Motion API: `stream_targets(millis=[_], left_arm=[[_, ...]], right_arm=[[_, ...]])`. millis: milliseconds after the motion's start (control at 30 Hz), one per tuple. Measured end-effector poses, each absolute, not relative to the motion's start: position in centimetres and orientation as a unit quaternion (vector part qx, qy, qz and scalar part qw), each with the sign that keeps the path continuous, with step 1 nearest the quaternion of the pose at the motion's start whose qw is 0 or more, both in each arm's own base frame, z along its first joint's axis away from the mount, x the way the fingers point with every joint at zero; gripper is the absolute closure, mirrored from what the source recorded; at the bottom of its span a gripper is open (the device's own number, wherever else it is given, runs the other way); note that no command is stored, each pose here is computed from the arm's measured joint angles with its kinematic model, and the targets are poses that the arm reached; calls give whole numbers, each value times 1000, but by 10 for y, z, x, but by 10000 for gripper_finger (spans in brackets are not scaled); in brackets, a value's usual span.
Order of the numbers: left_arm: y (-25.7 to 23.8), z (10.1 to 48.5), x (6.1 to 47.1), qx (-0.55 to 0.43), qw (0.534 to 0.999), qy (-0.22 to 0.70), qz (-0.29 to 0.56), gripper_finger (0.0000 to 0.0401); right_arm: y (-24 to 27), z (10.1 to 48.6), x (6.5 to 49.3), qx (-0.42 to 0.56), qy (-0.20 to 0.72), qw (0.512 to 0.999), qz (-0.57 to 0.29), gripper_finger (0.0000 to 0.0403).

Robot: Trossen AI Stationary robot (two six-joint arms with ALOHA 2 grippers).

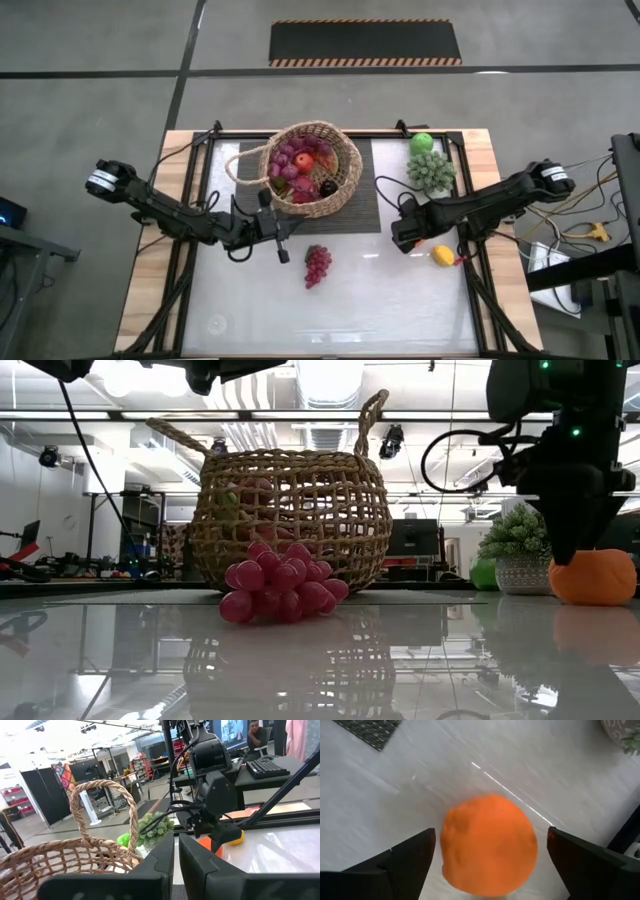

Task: Build produce basket
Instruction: Put the orange into the basket

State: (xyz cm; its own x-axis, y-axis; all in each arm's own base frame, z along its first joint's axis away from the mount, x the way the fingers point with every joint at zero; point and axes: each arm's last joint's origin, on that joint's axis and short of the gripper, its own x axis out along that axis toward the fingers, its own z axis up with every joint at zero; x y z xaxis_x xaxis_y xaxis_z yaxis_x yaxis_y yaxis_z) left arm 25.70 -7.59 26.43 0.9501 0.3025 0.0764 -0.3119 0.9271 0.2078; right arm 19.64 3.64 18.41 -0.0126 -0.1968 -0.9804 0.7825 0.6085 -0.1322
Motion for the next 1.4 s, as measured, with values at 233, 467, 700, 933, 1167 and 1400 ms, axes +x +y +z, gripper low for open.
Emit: stream_targets(millis=[233,467,700,933,1167,1400], left_arm=[[-76,264,257,113,981,-21,157,391],[-76,264,257,113,981,-20,157,391],[-76,264,257,114,981,-20,157,391],[-76,264,257,115,981,-19,157,391],[-76,265,257,125,979,-20,157,391],[-76,266,258,124,980,-22,157,391]], right_arm=[[37,181,199,240,610,657,-372,70],[37,179,198,241,614,654,-370,79],[36,173,194,242,618,647,-376,63],[36,173,194,241,617,649,-374,127],[37,190,197,241,605,679,-339,154],[49,232,217,228,453,841,-187,150]])
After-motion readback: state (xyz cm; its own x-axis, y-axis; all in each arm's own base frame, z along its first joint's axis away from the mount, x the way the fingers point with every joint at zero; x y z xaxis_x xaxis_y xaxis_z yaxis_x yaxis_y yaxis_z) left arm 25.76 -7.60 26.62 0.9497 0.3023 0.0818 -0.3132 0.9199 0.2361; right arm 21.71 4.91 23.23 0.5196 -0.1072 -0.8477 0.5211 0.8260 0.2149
